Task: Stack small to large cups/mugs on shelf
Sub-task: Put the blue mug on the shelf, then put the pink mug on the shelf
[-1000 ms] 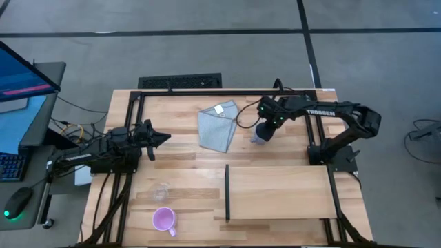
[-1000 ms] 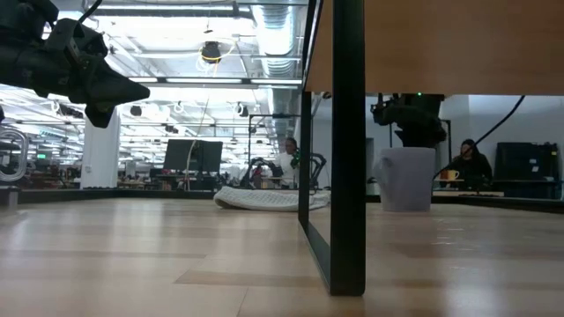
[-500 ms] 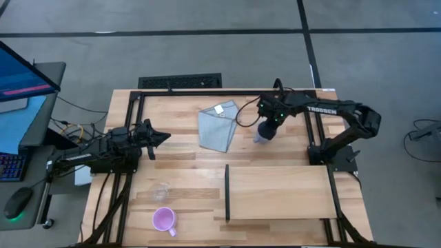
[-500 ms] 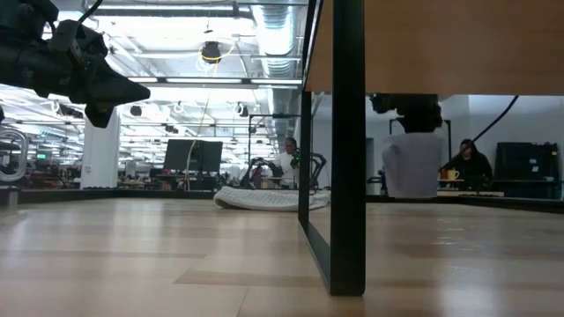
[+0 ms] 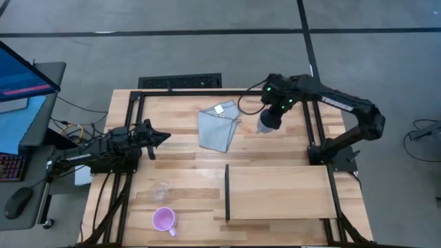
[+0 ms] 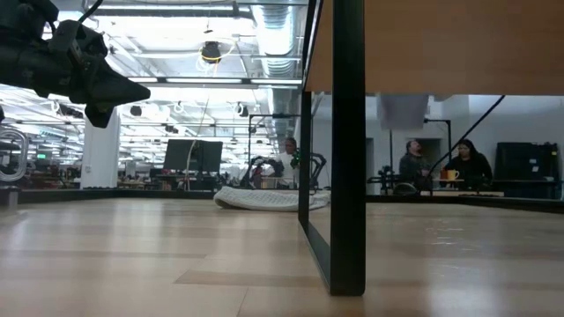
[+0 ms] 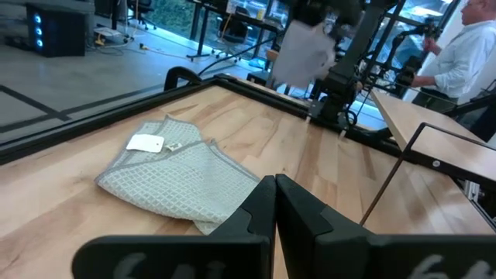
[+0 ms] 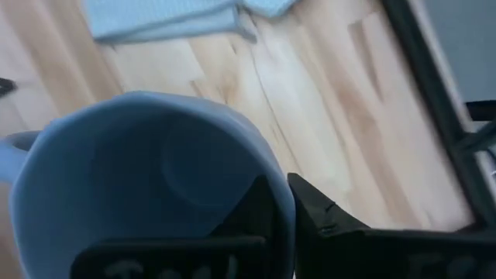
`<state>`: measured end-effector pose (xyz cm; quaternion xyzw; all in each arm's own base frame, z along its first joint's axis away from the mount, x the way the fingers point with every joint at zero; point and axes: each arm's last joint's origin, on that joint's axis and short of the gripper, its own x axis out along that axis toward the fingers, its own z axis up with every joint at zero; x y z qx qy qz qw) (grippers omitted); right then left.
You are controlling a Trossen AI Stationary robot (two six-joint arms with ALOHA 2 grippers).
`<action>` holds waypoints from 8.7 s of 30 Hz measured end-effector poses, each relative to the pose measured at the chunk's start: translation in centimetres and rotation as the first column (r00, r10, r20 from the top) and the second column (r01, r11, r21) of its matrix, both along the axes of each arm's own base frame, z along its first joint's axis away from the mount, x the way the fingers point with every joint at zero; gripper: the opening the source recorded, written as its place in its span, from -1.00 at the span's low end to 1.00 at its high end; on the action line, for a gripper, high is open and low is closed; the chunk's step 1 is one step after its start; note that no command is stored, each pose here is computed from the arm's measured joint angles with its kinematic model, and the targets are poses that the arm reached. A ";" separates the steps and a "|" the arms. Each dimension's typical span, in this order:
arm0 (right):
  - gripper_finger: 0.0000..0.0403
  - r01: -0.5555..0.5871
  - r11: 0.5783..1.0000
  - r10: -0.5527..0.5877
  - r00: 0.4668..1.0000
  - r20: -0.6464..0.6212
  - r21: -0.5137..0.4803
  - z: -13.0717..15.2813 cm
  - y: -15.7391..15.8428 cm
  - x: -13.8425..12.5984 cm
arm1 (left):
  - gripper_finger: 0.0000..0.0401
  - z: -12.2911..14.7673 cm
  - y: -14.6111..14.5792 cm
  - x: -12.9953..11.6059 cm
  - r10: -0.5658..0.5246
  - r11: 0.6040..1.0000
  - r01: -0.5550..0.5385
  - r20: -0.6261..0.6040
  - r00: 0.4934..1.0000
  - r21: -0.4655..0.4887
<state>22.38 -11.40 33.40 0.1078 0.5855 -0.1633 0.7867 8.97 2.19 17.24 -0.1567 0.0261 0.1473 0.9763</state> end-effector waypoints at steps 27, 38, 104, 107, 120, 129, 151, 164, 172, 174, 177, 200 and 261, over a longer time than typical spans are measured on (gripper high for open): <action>-0.86 -0.053 0.965 0.013 0.988 0.155 0.259 8.8 12.7 -5.0 | -1.00 0.0 0.0 0.0 0.001 1.000 -0.001 -0.004 1.000 0.001; -0.86 0.114 0.940 -0.110 0.993 -0.032 0.321 5.6 18.9 -5.9 | -1.00 0.0 0.0 0.0 0.001 1.000 -0.001 -0.006 1.000 0.002; -0.86 0.543 0.808 -0.478 0.831 -0.285 0.229 0.3 26.4 -14.0 | -1.00 0.0 0.3 -0.1 0.113 0.993 -0.113 -0.009 0.994 0.030; -0.85 0.543 0.808 -0.477 0.831 -0.288 0.230 0.3 26.4 -14.0 | -1.00 0.0 0.3 -0.1 0.115 0.993 -0.115 -0.008 0.993 0.030; -0.79 0.534 0.798 -0.452 0.837 -0.307 0.279 0.3 26.9 -13.8 | -1.00 0.0 0.3 -0.1 0.117 0.993 -0.117 -0.007 0.993 0.030; -0.73 0.536 0.794 -0.456 0.837 -0.303 0.286 0.3 26.9 -13.8 | -1.00 0.0 0.3 -0.1 0.117 0.993 -0.117 -0.007 0.993 0.030; -0.71 0.563 0.777 -0.479 0.819 -0.315 0.282 0.3 26.9 -13.8 | -1.00 0.0 0.4 -0.1 0.129 0.991 -0.129 -0.007 0.992 0.031; -0.14 0.557 0.778 -0.470 0.823 -0.320 0.291 0.4 27.0 -13.8 | -1.00 0.0 0.4 -0.1 0.131 0.991 -0.131 -0.006 0.991 0.032; 0.10 0.543 0.768 -0.450 0.834 -0.318 0.339 0.5 27.4 -13.6 | -1.00 0.0 0.4 -0.1 0.131 0.991 -0.131 -0.006 0.991 0.032; 0.12 0.543 0.768 -0.450 0.835 -0.318 0.338 0.5 27.4 -13.6 | -1.00 0.0 0.4 -0.1 0.131 0.991 -0.131 -0.007 0.991 0.032; 0.12 0.543 0.769 -0.450 0.834 -0.318 0.338 0.5 27.4 -13.6 | -1.00 0.0 0.4 -0.1 0.131 0.991 -0.131 -0.006 0.991 0.031; -0.05 0.383 0.805 -0.367 0.922 -0.128 0.453 6.3 22.9 -11.7 | -1.00 0.0 0.4 -0.1 0.130 0.990 -0.129 -0.012 0.991 0.048; -0.71 0.300 0.931 -0.040 0.651 0.758 -0.209 -7.7 4.2 -11.1 | -1.00 0.0 0.4 -0.1 0.145 0.989 -0.145 0.011 0.989 -0.027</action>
